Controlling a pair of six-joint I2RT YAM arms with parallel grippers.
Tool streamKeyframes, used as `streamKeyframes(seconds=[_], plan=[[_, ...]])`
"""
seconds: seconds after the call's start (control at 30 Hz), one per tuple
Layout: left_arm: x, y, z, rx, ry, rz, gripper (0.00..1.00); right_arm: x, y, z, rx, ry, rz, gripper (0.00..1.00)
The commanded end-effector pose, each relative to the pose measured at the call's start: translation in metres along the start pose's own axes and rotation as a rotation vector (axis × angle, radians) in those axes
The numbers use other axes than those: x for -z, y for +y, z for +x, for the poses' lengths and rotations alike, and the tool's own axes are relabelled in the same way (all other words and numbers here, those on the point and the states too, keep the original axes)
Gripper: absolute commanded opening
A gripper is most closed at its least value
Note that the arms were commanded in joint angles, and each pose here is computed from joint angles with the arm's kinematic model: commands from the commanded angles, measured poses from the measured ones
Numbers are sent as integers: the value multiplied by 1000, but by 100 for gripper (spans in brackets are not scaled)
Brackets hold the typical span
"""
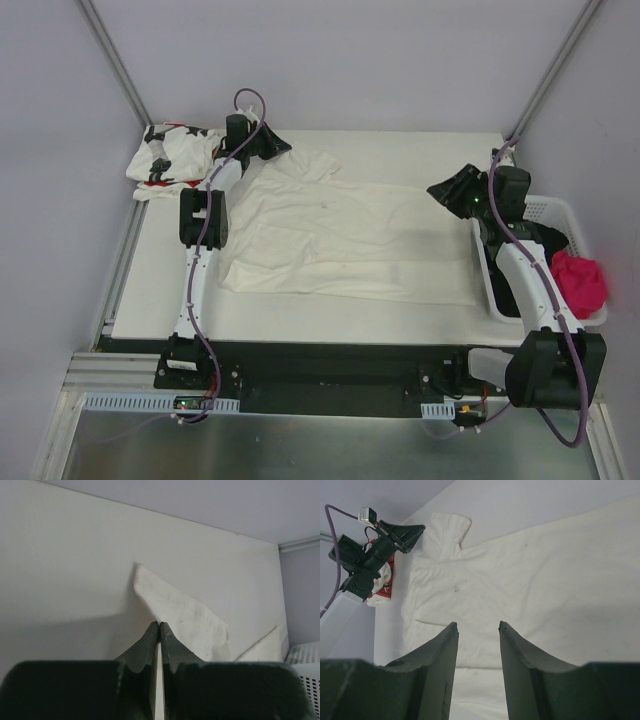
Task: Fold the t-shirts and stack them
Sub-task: Grap the side of the flattened tshirt furthest away from the robot with both arms
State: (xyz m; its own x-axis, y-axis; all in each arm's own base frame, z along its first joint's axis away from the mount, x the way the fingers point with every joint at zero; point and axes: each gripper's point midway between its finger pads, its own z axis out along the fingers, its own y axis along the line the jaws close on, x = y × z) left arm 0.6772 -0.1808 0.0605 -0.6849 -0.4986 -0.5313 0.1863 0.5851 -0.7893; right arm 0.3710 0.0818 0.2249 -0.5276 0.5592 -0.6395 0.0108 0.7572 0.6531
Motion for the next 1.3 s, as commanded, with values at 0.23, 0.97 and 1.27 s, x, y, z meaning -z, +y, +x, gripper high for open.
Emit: streamKeyframes(seconds=[0.23, 0.97, 1.27], plan=[[26, -47, -44, -79, -129, -12, 0, 11, 3, -14, 6, -54, -9, 42], [113, -83, -114, -116, -383, -193, 0, 17, -14, -14, -9, -55, 12, 43], [138, -74, -125, -106, -440, -271, 0, 0, -22, -5, -44, -2, 7, 43]])
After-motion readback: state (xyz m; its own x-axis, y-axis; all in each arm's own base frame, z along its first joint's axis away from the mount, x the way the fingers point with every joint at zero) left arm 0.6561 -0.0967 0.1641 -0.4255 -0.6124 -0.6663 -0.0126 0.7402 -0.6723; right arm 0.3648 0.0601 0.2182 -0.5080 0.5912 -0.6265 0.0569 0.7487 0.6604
